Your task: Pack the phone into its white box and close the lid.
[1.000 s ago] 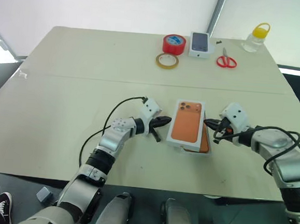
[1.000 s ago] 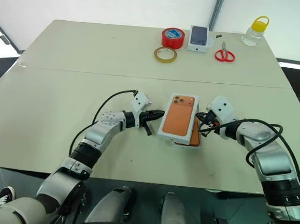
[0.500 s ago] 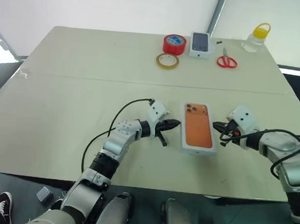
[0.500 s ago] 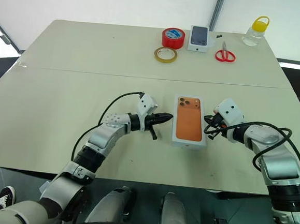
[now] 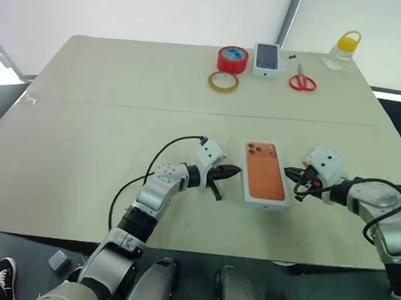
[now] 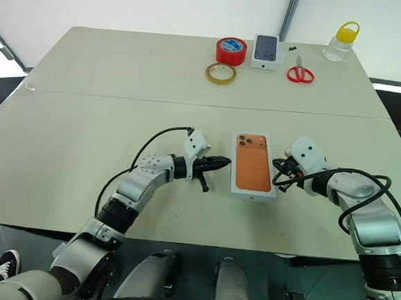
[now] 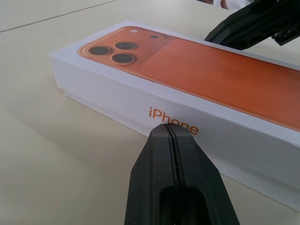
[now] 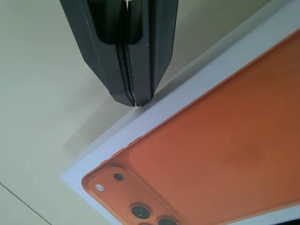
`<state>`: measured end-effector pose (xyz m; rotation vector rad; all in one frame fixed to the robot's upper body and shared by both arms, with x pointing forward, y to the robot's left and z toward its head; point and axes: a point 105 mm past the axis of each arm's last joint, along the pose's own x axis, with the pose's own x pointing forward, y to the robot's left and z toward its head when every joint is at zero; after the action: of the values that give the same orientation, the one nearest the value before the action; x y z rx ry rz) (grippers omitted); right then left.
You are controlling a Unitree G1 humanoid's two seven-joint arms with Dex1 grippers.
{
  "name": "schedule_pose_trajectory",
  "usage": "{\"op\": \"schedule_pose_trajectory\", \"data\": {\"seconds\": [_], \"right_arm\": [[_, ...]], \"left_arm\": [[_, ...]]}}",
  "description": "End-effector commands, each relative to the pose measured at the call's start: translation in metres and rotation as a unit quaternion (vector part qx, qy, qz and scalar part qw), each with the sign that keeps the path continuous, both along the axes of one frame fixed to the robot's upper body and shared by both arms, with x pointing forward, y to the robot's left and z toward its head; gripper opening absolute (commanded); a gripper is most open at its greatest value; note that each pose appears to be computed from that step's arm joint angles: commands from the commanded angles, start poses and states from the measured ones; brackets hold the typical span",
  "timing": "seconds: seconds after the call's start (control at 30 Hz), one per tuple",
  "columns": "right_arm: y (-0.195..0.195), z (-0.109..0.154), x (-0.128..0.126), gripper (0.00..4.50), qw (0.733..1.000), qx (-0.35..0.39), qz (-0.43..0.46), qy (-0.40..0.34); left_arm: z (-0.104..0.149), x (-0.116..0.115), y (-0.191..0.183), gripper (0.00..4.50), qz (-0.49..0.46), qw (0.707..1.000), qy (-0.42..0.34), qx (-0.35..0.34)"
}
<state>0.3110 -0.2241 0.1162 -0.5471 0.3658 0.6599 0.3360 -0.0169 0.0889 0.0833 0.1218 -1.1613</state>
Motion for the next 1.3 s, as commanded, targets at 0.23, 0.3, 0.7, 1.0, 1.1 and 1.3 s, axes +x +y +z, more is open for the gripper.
{"op": "schedule_pose_trajectory", "data": {"seconds": [0.23,0.3,0.7,1.0,1.1,1.3], "right_arm": [[-0.036,0.028,0.019,0.03,0.996,-0.064,-0.036,-0.051],[-0.038,0.039,0.025,0.03,0.995,-0.059,-0.04,-0.068],[0.033,0.011,-0.035,0.03,0.987,0.049,0.133,0.069],[0.024,-0.022,-0.045,0.03,0.986,-0.046,0.137,0.081],[0.028,0.003,-0.02,0.03,0.994,0.019,0.096,0.038],[0.052,0.06,0.016,0.0,0.988,0.136,0.055,-0.05]], "left_arm": [[0.05,0.03,0.02,0.0,0.054,0.995,-0.031,-0.082],[0.063,0.038,0.02,0.0,0.06,0.993,-0.038,-0.098],[0.031,0.042,-0.045,0.0,0.027,0.999,-0.02,-0.03],[-0.005,0.036,-0.034,0.0,0.016,0.999,0.005,0.028],[0.017,0.046,-0.025,0.0,0.036,0.999,-0.002,-0.017],[0.061,0.053,0.029,0.26,0.073,0.993,-0.036,-0.083]]}}
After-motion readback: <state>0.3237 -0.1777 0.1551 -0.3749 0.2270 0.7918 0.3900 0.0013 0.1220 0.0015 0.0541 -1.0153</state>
